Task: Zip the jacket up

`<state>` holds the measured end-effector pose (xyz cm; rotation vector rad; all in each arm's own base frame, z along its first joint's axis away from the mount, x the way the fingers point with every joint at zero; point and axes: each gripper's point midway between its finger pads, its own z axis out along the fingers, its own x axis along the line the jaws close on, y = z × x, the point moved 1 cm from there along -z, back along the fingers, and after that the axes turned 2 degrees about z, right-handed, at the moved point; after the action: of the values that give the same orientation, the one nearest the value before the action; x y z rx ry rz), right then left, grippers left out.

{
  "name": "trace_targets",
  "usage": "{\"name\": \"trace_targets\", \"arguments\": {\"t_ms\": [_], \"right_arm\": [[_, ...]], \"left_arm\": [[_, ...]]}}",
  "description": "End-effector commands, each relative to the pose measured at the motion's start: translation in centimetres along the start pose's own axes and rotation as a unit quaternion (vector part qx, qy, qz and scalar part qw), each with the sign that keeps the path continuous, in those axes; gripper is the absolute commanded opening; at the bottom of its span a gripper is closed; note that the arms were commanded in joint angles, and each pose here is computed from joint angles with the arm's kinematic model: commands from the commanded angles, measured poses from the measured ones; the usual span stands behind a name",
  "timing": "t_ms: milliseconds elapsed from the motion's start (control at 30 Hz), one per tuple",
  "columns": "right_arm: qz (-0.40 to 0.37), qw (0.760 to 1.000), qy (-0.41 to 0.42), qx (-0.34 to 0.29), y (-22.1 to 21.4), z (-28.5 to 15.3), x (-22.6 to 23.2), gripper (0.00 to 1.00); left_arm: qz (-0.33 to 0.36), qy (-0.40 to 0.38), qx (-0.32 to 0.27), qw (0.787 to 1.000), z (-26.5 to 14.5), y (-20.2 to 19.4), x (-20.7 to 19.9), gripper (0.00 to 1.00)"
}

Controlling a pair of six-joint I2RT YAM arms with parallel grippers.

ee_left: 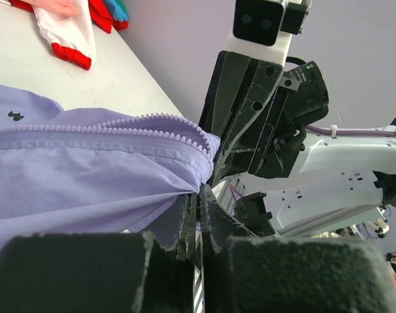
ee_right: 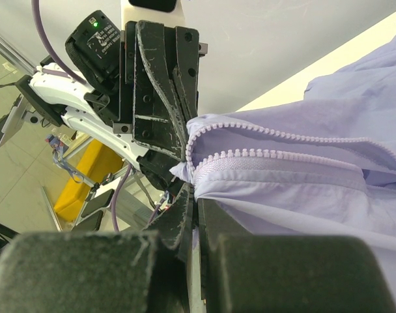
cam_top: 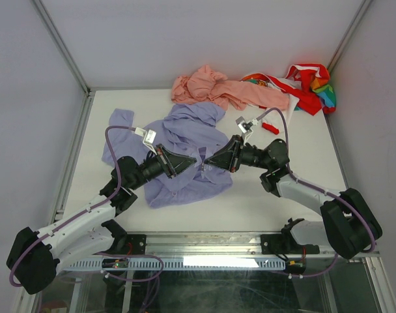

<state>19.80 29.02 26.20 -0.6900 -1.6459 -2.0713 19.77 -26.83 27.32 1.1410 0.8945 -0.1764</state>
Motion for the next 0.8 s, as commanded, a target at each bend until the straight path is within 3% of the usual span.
{"name": "trace_targets", "arguments": {"t_ms": [0, 767], "right_arm": [[-0.034, 0.999, 0.02, -0.014, 0.88, -0.3, 1.21, 0.0], [-0.04, 0.998, 0.034, -0.022, 1.71, -0.04, 1.84, 0.0]], "left_arm": [[0.009, -0.021, -0.032, 0.999, -0.26, 1.5, -1.09, 0.0], [0.012, -0.019, -0.017, 1.0, 0.11, 1.06, -0.73, 0.0]]}}
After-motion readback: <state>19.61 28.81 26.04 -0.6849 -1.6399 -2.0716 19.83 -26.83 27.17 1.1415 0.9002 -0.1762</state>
